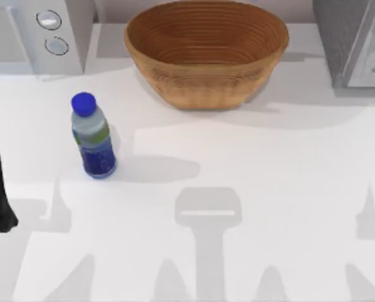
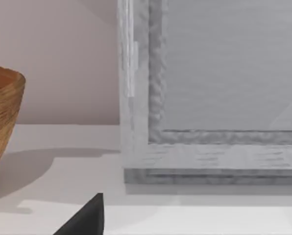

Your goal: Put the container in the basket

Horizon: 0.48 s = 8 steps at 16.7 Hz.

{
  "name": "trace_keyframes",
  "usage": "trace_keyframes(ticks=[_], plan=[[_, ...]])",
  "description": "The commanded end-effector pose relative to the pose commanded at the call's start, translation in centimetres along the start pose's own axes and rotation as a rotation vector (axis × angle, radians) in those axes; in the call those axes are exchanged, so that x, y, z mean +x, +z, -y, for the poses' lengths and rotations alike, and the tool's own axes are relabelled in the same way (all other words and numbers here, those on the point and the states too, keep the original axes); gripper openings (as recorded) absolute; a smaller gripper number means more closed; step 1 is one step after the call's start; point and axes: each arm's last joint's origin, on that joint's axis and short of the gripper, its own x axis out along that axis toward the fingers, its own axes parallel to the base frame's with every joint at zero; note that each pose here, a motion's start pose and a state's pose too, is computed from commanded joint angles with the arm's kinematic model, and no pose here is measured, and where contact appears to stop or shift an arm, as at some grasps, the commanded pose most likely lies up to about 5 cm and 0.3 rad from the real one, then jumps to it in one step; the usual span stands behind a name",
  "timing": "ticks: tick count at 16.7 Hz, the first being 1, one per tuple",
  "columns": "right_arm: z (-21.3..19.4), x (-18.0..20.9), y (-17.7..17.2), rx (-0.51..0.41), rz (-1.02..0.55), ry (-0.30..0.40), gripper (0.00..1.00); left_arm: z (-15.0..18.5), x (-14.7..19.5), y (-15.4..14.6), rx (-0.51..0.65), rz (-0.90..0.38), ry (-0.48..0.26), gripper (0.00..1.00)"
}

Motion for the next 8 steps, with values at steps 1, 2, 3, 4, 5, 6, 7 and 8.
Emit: trace_keyframes(ticks=[1,2,3,4,5,6,7,8], plan=[[0.0,0.0,0.0,0.0,0.0,0.0,1.0,0.0,0.5,0.2,0.002,-0.007,-0.023,1.0],[0.0,0.0,0.0,0.0,0.0,0.0,1.0,0.0,1.0,0.4,0.005,-0.015,-0.048,1.0],[0.0,0.0,0.0,0.0,0.0,0.0,1.0,-0.1,1.6,0.6,0.007,-0.024,-0.076,1.0],[0.0,0.0,0.0,0.0,0.0,0.0,1.0,-0.1,2.3,0.7,0.01,-0.034,-0.106,1.0],[0.0,0.0,0.0,0.0,0.0,0.0,1.0,-0.2,3.1,0.7,0.012,-0.045,-0.137,1.0],[0.0,0.0,0.0,0.0,0.0,0.0,1.0,-0.3,3.9,0.6,0.014,-0.056,-0.171,1.0],[0.0,0.0,0.0,0.0,0.0,0.0,1.0,-0.3,4.8,0.4,0.016,-0.067,-0.206,1.0],[0.0,0.0,0.0,0.0,0.0,0.0,1.0,-0.4,5.7,0.1,0.017,-0.078,-0.241,1.0]])
